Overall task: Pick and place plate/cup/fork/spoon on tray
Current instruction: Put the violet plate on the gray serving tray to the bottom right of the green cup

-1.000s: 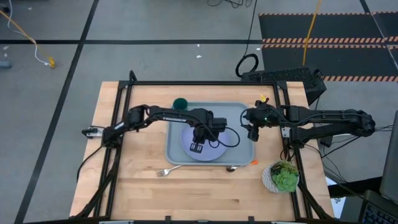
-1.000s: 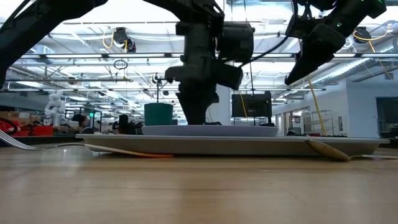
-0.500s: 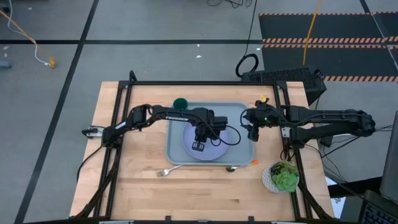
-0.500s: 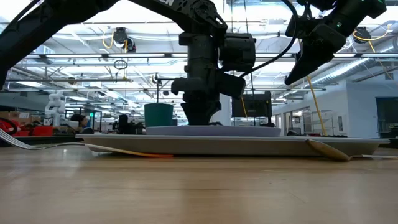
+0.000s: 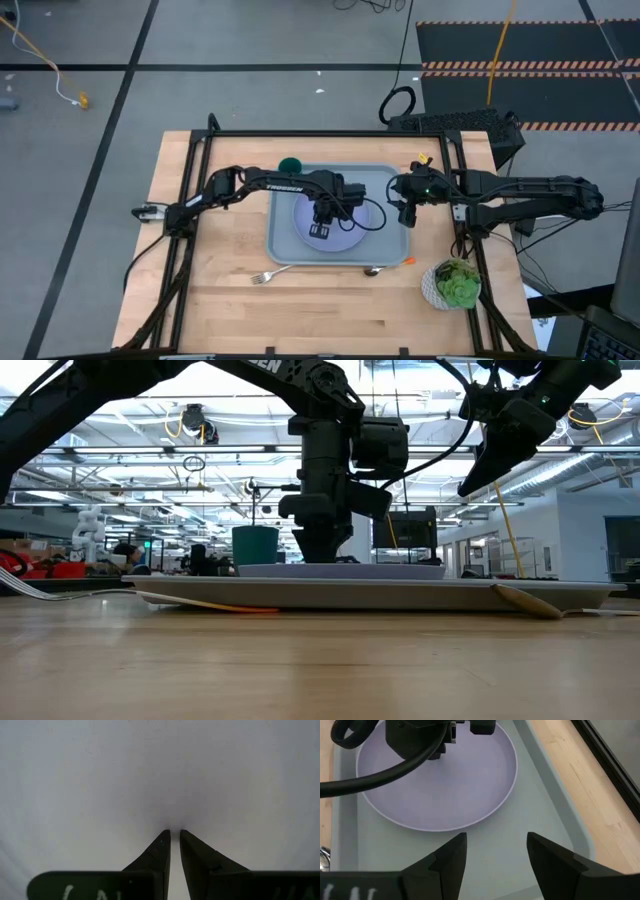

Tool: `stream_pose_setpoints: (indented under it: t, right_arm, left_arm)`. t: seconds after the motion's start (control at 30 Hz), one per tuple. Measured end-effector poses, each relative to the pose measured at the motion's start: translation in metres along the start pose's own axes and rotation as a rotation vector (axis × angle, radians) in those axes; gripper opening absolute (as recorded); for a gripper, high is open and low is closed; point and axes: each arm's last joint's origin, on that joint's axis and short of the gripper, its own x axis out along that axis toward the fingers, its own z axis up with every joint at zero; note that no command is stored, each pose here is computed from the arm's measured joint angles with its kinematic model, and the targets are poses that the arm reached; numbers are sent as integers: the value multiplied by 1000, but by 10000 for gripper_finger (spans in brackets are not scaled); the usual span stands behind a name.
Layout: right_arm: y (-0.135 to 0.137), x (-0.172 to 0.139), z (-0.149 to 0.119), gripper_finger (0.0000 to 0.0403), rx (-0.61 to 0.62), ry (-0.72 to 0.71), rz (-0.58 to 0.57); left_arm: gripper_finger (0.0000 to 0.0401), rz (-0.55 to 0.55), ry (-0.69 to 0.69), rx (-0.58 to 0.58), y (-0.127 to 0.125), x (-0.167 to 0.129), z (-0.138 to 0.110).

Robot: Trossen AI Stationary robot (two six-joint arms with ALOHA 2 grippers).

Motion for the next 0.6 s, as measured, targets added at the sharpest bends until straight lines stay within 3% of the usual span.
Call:
stream_pose_setpoints:
  t: [0.6]
  right_arm:
    - [0, 0, 0, 199, 0, -1, 0]
  left_arm:
    - [47, -3, 35, -28, -4, -9, -5]
